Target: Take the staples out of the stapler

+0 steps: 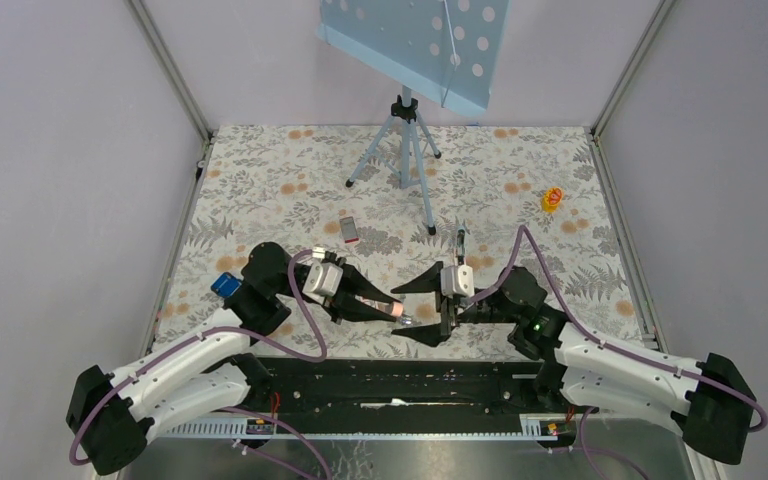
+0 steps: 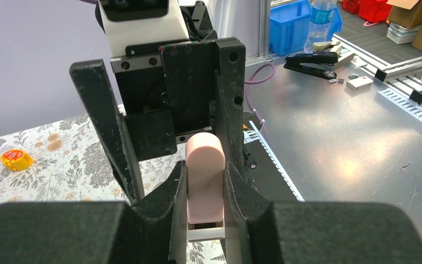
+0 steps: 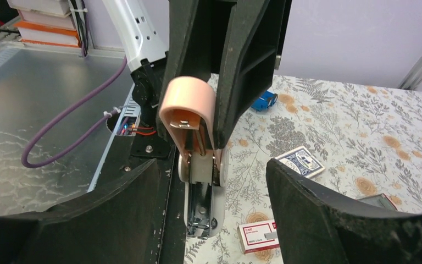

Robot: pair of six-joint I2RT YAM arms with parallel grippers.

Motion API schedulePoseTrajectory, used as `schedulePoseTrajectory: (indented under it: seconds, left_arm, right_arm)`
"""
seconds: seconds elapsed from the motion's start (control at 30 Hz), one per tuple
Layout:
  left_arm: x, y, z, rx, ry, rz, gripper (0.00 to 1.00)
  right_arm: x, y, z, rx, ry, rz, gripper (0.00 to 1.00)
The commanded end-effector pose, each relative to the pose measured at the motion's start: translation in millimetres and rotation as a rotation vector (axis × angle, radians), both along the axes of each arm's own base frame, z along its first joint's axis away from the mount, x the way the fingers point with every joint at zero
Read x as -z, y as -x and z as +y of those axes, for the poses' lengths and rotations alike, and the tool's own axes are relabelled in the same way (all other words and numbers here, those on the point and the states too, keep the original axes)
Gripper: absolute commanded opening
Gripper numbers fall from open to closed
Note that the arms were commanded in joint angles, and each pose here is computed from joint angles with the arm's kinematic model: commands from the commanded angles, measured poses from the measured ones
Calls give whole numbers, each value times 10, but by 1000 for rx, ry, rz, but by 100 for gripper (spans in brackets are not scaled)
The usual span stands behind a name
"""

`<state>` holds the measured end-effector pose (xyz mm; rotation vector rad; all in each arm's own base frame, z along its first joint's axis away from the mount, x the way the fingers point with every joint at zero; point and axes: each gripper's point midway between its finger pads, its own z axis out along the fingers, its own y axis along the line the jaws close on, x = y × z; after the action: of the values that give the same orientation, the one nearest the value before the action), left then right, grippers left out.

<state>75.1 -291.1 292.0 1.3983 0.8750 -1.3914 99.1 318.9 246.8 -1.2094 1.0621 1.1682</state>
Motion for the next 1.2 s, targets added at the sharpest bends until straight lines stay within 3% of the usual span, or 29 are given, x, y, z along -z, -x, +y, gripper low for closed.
schedulePoseTrajectory:
  seconds: [0.0, 0.13, 0.5, 0.63, 0.7, 0.83, 1.03, 1.07, 1.13, 1.17]
  left_arm:
    - [-235, 1, -16, 10, 56, -80, 0]
    - [-246, -21, -29, 2, 59, -84, 0]
    - [-257, -57, -33, -25, 66, -90, 0]
    - [-241, -72, -35, -36, 64, -85, 0]
    - [-232, -100, -43, -51, 60, -77, 1]
    - [-222, -197, -60, -111, 57, -57, 29]
    - [-262, -347, -38, -223, 80, -61, 77]
    - [-262, -396, -29, -256, 80, -69, 80]
    - [-265, -545, 2, -354, 77, -60, 97]
    - [-274, -642, 26, -419, 78, -47, 99]
  right_arm:
    - [-277, 10, -38, 9, -73, -15, 74]
    - [-220, -46, -11, 34, -58, 24, 66]
    - [-114, -63, 47, 23, -40, 56, 54]
    - [-100, -56, 44, 21, -38, 60, 40]
    - [-106, -56, 43, 22, -39, 63, 23]
    - [-111, -101, 18, 58, -44, 72, 0]
    - [-77, -438, -132, 290, -3, 138, 0]
    - [-97, -519, -172, 345, 4, 150, 0]
    - [-73, -711, -282, 480, 27, 203, 0]
    - [-47, -810, -349, 553, 43, 222, 0]
